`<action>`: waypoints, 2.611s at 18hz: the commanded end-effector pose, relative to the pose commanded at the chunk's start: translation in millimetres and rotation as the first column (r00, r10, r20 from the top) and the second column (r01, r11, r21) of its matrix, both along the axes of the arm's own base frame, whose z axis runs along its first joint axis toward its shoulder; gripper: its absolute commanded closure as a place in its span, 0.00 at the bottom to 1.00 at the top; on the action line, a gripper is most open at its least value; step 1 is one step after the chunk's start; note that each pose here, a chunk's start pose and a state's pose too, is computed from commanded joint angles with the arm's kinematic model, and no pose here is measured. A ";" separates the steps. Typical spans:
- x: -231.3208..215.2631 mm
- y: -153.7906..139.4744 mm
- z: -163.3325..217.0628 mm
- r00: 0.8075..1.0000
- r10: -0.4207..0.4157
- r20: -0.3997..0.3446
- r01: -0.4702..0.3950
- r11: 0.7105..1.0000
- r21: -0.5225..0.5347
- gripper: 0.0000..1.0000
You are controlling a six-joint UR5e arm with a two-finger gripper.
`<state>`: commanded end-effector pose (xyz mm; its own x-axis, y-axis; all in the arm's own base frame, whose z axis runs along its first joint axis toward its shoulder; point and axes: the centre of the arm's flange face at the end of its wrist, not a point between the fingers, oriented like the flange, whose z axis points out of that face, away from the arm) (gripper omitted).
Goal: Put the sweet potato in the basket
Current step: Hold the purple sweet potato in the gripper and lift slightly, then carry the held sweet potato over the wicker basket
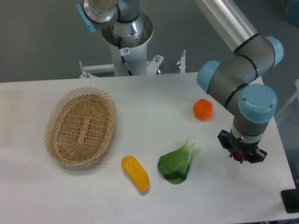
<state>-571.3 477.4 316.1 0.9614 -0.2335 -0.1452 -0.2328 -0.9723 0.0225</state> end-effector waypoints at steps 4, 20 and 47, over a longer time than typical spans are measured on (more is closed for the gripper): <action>0.8 -0.3 -0.4 1.000 0.000 0.002 0.000 1.000 0.001 0.78; 23.4 6.6 1.9 0.999 -0.014 0.036 0.013 0.999 0.030 0.79; 333.7 105.6 6.2 0.920 -0.307 0.244 0.271 0.947 0.169 0.79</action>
<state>-237.6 583.0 322.3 0.8621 -0.5035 0.0566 -0.4844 -0.8518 -0.1997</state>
